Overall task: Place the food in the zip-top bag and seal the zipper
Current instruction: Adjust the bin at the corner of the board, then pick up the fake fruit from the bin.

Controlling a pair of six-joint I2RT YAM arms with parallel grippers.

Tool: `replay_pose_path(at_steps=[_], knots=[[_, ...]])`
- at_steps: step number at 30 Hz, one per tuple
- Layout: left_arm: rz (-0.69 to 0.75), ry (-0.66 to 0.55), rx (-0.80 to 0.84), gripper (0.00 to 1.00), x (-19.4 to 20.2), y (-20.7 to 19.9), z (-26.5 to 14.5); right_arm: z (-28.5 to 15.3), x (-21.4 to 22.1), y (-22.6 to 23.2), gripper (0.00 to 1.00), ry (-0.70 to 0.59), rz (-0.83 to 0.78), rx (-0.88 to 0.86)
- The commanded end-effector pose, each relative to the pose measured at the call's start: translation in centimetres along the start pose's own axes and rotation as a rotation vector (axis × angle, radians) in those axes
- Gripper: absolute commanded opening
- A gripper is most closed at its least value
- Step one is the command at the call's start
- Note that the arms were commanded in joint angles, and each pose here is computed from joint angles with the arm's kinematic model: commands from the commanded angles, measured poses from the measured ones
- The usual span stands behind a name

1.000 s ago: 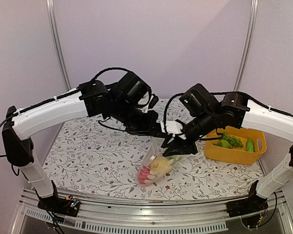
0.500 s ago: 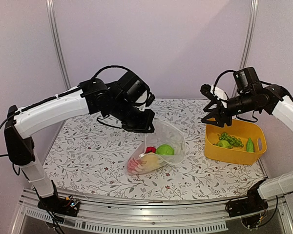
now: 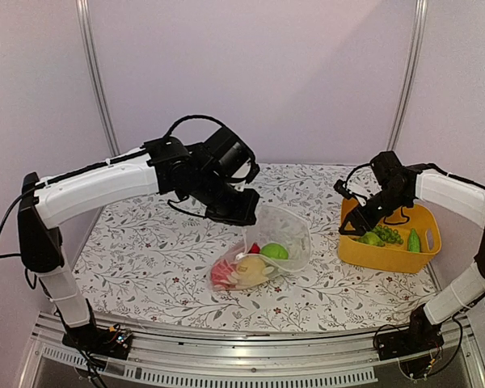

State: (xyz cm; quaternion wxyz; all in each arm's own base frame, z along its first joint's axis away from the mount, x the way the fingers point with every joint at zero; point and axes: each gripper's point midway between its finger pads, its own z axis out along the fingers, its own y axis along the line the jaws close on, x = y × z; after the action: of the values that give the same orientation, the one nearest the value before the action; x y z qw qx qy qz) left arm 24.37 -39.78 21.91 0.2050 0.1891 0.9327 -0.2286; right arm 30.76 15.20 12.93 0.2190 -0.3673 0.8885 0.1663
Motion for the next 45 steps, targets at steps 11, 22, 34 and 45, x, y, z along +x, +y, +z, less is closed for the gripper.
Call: replay_pose_path(at_steps=[11,22,34,45], knots=[[0.001,0.024,-0.025,0.00,0.6,1.4,1.7,0.7,4.7,11.3,0.67,0.186,-0.208,-0.340],[0.002,0.027,-0.028,0.00,0.0,1.7,2.2,-4.3,11.3,13.8,0.70,0.354,-0.423,-0.463],[-0.003,0.023,-0.028,0.00,0.0,1.8,1.8,-7.8,1.1,4.4,0.67,0.063,-0.278,-0.195],[-0.009,0.023,-0.028,0.00,0.1,1.8,1.8,-1.9,5.7,-1.2,0.70,0.218,-0.221,0.016]])
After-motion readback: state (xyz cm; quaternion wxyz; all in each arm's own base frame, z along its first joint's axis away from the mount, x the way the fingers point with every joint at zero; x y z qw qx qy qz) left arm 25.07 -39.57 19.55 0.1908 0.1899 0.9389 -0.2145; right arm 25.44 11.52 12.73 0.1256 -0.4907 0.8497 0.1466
